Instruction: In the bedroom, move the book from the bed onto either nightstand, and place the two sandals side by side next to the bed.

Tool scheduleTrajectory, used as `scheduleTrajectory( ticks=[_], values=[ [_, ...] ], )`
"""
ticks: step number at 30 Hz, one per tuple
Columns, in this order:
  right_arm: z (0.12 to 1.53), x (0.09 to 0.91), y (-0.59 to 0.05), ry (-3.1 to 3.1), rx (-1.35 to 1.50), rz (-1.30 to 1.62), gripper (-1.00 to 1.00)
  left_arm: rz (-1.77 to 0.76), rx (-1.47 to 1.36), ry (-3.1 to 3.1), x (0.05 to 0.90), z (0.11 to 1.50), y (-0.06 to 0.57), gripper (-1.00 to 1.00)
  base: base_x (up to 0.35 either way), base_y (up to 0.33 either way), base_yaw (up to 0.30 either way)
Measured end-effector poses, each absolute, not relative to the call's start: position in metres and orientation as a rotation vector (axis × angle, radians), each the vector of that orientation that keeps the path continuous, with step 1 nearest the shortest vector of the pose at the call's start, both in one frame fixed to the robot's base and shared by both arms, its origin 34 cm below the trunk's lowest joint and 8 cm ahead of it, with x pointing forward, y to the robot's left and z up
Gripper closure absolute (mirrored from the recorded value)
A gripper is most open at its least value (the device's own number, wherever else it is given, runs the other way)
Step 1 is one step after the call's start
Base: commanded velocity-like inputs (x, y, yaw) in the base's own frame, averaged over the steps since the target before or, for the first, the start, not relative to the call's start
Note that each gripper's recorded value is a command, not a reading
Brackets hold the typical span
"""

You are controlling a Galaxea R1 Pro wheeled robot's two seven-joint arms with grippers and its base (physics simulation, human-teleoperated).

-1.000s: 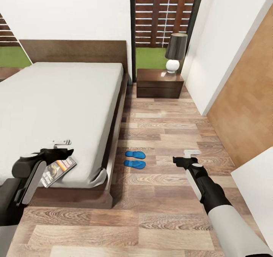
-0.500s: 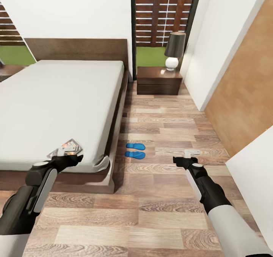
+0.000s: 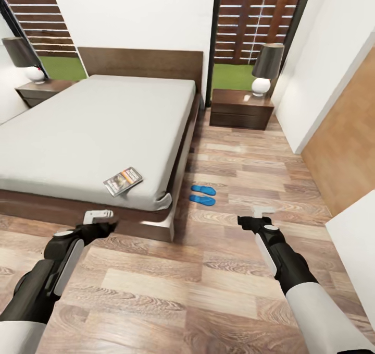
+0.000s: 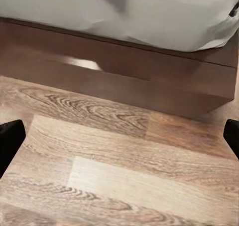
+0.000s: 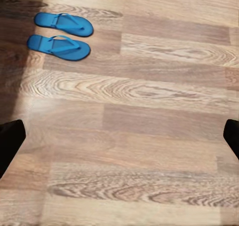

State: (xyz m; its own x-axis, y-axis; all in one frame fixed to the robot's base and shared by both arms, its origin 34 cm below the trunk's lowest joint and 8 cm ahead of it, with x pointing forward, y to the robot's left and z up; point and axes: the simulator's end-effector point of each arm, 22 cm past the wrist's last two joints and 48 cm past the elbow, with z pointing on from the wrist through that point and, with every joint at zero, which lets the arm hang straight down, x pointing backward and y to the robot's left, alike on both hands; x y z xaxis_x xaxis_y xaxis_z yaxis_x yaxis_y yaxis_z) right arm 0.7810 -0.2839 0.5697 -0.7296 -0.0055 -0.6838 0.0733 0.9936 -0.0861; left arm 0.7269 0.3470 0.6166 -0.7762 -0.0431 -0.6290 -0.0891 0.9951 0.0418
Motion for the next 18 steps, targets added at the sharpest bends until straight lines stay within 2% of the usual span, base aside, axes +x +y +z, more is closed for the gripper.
scheduleTrajectory(
  ticks=[5, 18],
  values=[
    [0.57, 0.781, -0.284, 2.384, 0.047, -0.139, -1.0, 0.093, -0.106, 2.493, 0.719, 0.599, 0.351, -1.0, -0.214, 0.0, 0.28],
    [0.574, 0.783, -0.284, 2.372, 0.057, -0.131, -1.0, 0.067, -0.179, 2.463, 0.702, 0.544, 0.336, -1.0, -0.029, 0.0, 0.281]
  ],
)
